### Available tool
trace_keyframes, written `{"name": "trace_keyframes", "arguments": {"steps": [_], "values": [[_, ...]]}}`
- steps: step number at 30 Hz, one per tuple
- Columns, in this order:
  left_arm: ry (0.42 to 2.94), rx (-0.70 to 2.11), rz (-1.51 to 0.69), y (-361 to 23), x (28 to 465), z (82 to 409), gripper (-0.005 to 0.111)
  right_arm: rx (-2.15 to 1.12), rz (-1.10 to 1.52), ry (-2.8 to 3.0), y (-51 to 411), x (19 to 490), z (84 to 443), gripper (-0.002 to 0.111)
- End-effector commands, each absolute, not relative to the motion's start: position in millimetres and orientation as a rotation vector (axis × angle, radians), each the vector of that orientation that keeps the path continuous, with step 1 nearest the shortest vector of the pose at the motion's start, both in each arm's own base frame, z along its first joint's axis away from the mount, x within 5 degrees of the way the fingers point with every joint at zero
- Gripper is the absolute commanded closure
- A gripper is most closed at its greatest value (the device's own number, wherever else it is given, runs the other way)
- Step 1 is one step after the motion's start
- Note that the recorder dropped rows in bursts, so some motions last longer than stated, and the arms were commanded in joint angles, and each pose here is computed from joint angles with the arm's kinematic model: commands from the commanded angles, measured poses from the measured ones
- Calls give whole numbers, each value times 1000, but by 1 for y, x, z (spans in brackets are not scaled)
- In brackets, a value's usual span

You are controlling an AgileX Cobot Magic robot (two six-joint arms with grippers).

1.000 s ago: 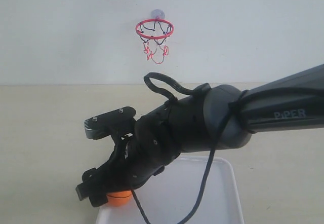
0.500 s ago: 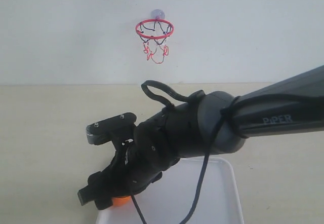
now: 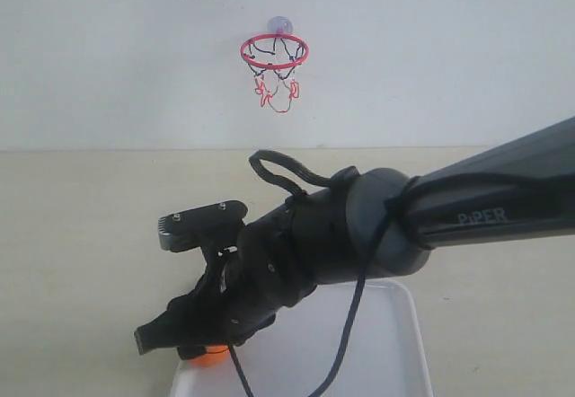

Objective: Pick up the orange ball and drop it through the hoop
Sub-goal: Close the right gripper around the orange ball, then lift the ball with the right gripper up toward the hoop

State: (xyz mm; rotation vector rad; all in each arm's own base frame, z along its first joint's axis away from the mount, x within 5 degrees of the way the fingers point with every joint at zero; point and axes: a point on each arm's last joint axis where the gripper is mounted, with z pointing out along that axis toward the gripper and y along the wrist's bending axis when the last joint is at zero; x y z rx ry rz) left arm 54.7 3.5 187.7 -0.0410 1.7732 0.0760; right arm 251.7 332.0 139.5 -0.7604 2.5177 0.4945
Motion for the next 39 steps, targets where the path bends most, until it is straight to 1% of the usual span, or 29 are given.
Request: {"name": "trace_keyframes", "arguments": {"steps": [1, 5, 7, 10, 12, 15, 17, 21, 26, 29, 31, 34, 36, 39], "values": [[1769, -42, 81, 4, 55, 187, 103, -894, 443, 2409, 328, 252, 164, 107], [1769, -42, 81, 4, 55, 187, 103, -1005, 317, 2366, 311, 245, 204, 109], [1769, -42, 81, 4, 55, 187, 103, -1036, 204, 2357, 296, 241, 224, 109], [1769, -42, 81, 4, 55, 187, 103, -936, 41, 2339, 268, 244, 247, 109], [1769, -42, 81, 4, 55, 187, 103, -830, -16, 2315, 245, 248, 260, 109], [1769, -42, 81, 4, 55, 187, 103, -704, -41, 2305, 208, 253, 270, 109], [1769, -42, 81, 4, 55, 187, 103, -623, -28, 2297, 180, 258, 271, 109], [1769, -42, 81, 4, 55, 187, 103, -418, 134, 2165, 130, 279, 271, 109], [1769, -42, 81, 4, 55, 187, 103, -283, 270, 1974, 101, 315, 270, 109], [1769, -42, 81, 4, 55, 187, 103, -132, 390, 1923, 93, 348, 261, 109], [1769, -42, 81, 4, 55, 187, 103, -44, 520, 1880, 96, 374, 255, 109], [1769, -42, 81, 4, 55, 187, 103, -135, 749, 1810, 120, 408, 250, 109], [1769, -42, 81, 4, 55, 187, 103, -234, 946, 1764, 140, 432, 251, 109], [1769, -42, 81, 4, 55, 187, 103, -307, 1027, 1699, 155, 471, 261, 109]]}}
